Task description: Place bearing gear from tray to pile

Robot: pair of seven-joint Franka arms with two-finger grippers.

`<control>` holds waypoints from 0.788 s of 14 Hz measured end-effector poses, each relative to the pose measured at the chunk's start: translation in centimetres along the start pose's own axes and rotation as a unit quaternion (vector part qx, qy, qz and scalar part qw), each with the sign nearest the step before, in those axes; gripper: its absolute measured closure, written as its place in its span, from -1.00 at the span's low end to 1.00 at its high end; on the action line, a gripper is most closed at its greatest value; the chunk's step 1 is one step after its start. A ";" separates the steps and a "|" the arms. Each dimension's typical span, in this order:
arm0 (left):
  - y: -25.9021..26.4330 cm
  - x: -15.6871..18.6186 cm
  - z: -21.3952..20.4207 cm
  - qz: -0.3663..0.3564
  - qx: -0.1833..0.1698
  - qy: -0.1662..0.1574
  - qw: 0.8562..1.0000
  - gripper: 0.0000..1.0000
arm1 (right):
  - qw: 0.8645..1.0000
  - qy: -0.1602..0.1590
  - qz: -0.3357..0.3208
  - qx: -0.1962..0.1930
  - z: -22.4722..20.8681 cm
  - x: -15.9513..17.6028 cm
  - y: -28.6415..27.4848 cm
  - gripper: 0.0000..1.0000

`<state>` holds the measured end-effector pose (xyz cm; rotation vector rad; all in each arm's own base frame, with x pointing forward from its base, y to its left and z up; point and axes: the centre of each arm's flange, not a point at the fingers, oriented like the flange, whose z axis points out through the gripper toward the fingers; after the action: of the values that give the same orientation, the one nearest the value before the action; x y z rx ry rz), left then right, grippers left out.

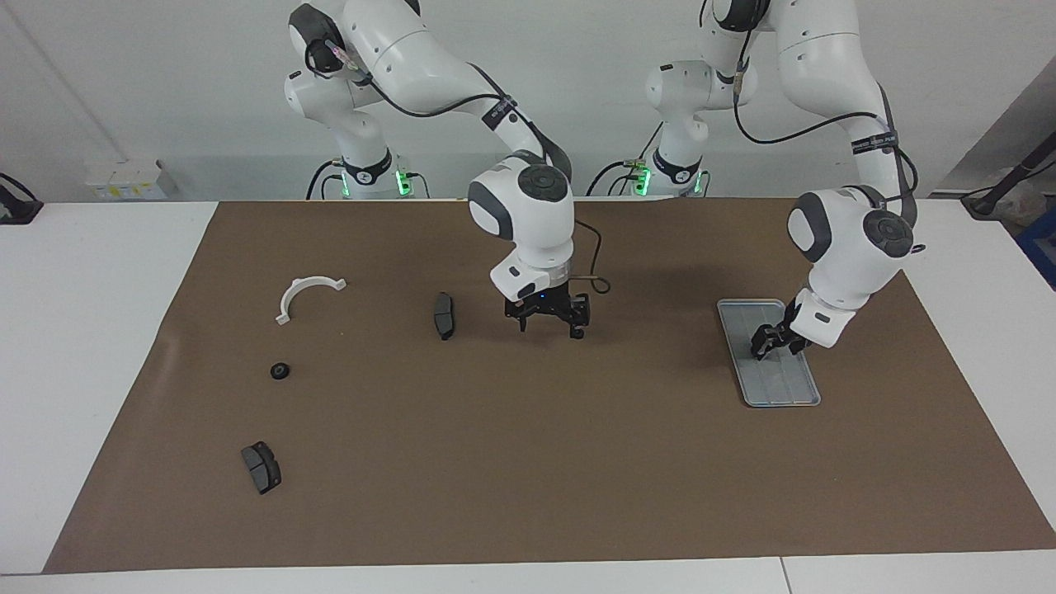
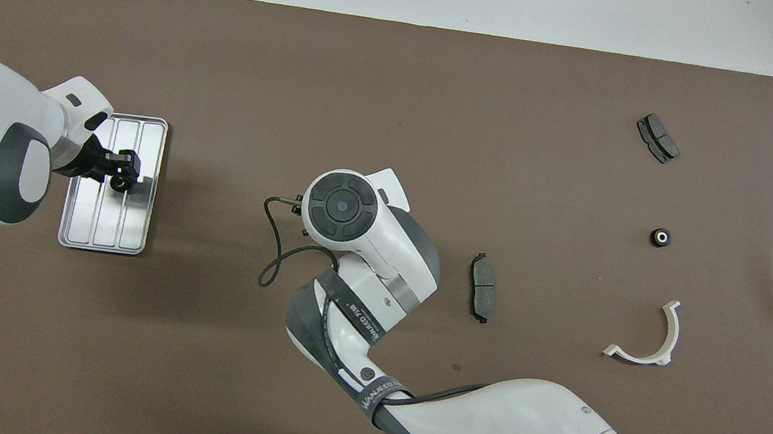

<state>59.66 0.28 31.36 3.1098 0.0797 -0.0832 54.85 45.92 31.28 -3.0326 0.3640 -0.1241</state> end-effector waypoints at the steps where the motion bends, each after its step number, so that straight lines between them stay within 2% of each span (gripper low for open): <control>1: 0.0 -0.1 0.2 0.000 0.000 -0.002 1.000 -0.12 | 1.000 0.000 -0.004 0.000 0.0 -0.5 -0.4 -0.80; 2: 0.0 -0.2 0.3 0.001 0.000 -0.004 1.000 -0.07 | 1.000 -0.001 -0.009 0.000 0.0 -1.1 -0.7 -0.79; 4: -0.1 -0.2 0.4 0.005 0.000 -0.004 1.000 -0.05 | 1.000 -0.005 -0.020 -0.004 0.5 -2.5 -1.4 -0.41; 10: -0.2 -0.4 0.6 0.012 0.000 -0.006 1.000 0.10 | 0.999 -0.006 -0.030 -0.017 1.8 -3.2 -1.2 -0.34; 11: -0.2 -0.4 0.6 0.012 0.000 -0.006 1.000 0.11 | 0.999 -0.005 -0.031 -0.018 1.9 -3.2 -1.1 -0.26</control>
<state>59.25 0.45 30.73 3.1099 0.0414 -0.1023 52.16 47.90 29.30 -3.0806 0.2751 -0.1062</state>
